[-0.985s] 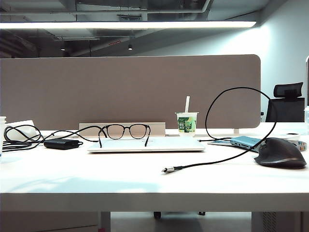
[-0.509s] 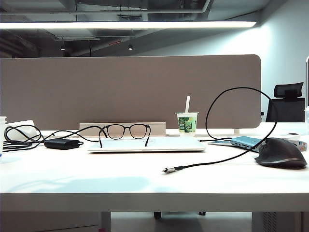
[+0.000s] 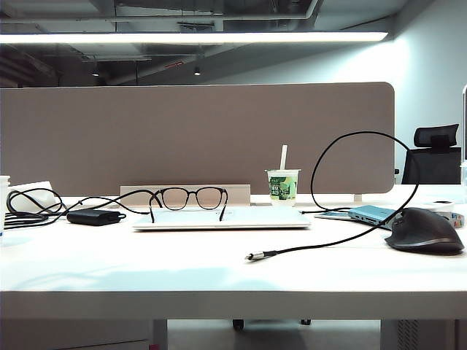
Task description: Pick up the black phone, pick up the charger plug, insert the charger plug into the phone's charging port, and finally place the connected phone back on the desk.
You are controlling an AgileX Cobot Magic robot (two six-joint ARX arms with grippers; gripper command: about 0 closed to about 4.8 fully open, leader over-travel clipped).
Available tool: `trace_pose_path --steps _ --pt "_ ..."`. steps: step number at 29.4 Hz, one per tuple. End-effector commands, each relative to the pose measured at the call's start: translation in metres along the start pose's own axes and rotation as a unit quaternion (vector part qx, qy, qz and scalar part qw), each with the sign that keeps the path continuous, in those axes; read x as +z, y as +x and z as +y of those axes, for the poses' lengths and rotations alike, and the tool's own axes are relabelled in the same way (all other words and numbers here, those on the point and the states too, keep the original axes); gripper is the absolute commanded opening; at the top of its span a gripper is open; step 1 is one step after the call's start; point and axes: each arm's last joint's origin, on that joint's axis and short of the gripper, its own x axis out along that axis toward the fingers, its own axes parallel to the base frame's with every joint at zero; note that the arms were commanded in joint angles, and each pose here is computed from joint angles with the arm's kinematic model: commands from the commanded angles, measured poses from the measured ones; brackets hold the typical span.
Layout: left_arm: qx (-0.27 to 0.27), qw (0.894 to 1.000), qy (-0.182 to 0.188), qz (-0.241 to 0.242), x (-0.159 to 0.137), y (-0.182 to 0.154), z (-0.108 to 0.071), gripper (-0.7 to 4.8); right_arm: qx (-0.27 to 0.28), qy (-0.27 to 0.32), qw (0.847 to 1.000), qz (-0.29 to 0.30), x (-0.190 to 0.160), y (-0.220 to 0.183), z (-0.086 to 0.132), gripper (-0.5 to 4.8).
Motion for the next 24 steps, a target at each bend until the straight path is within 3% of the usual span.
trace_pose_path --steps 1,3,4,6,7,13,18,21,24 --pt "0.025 1.0 -0.009 -0.015 0.001 0.001 0.002 -0.06 -0.007 -0.033 0.999 -0.014 0.005 0.001 0.002 -0.01" --pt "0.025 1.0 -0.008 -0.015 0.001 0.001 0.002 -0.06 -0.007 -0.033 0.999 -0.014 0.005 0.001 0.002 0.13" --pt "0.025 1.0 -0.008 -0.015 0.001 0.001 0.002 -0.06 -0.005 -0.033 0.999 -0.014 0.006 0.001 0.002 0.61" --pt "0.023 1.0 -0.009 -0.013 0.001 0.001 0.002 -0.06 -0.006 -0.034 0.999 -0.015 0.007 0.001 0.003 2.38" --pt "0.019 1.0 -0.007 -0.007 0.0 0.001 0.002 -0.06 -0.013 -0.038 0.999 -0.015 0.009 -0.004 0.002 3.01" --pt "0.029 0.996 -0.003 0.081 -0.022 -0.002 0.013 -0.06 -0.099 -0.039 0.994 0.022 0.023 -0.051 -0.008 3.08" --pt "0.084 0.979 -0.021 0.183 -0.054 -0.011 0.021 -0.06 -0.124 -0.035 0.988 0.084 0.01 -0.071 -0.015 3.06" --pt "0.099 0.972 -0.024 0.211 -0.061 -0.015 0.022 -0.06 -0.134 -0.04 0.982 0.124 -0.002 -0.072 -0.014 3.06" --pt "0.116 0.96 -0.039 0.25 -0.071 -0.02 0.021 -0.06 -0.143 -0.046 0.966 0.21 -0.026 -0.067 -0.008 3.06"
